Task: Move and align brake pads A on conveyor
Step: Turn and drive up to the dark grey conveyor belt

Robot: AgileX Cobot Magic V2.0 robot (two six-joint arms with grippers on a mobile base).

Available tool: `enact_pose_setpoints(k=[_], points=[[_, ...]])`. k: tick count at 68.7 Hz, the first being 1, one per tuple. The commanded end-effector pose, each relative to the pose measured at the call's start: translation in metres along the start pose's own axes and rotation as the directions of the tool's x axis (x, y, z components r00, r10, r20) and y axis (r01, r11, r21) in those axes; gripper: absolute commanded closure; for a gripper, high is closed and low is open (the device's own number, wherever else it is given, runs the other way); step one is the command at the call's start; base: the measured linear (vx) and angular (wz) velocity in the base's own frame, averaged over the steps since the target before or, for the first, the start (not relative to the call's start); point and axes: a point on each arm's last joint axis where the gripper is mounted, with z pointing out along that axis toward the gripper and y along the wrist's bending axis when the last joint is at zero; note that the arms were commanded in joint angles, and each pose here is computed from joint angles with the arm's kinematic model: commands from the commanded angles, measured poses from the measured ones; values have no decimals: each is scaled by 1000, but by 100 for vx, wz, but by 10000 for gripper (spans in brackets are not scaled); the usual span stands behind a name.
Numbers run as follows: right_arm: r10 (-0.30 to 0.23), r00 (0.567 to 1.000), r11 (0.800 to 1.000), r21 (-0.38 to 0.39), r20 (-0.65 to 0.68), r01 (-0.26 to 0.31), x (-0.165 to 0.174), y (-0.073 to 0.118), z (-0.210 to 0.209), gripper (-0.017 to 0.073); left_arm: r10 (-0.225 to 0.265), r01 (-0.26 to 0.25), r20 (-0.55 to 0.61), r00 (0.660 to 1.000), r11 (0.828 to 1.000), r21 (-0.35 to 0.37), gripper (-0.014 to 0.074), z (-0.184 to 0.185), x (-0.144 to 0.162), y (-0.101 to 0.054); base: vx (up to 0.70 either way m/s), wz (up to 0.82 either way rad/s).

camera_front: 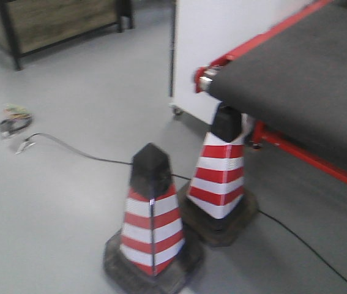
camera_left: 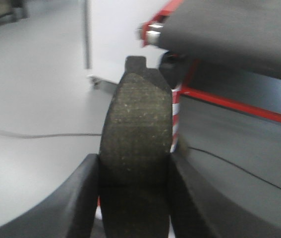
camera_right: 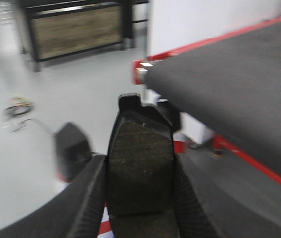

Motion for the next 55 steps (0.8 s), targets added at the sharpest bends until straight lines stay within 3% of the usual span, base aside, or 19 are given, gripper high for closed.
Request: enact_pose_setpoints(k=[1, 55], points=[[-24, 994, 1000, -14, 106, 26, -16, 1, -3, 528, -4, 2, 107, 994, 1000, 18, 510, -3, -15, -2, 24, -78], [-24, 994, 1000, -14, 107, 26, -16, 1, -3, 528, -4, 2, 107, 994, 1000, 18, 510, -3, -15, -2, 21, -73]])
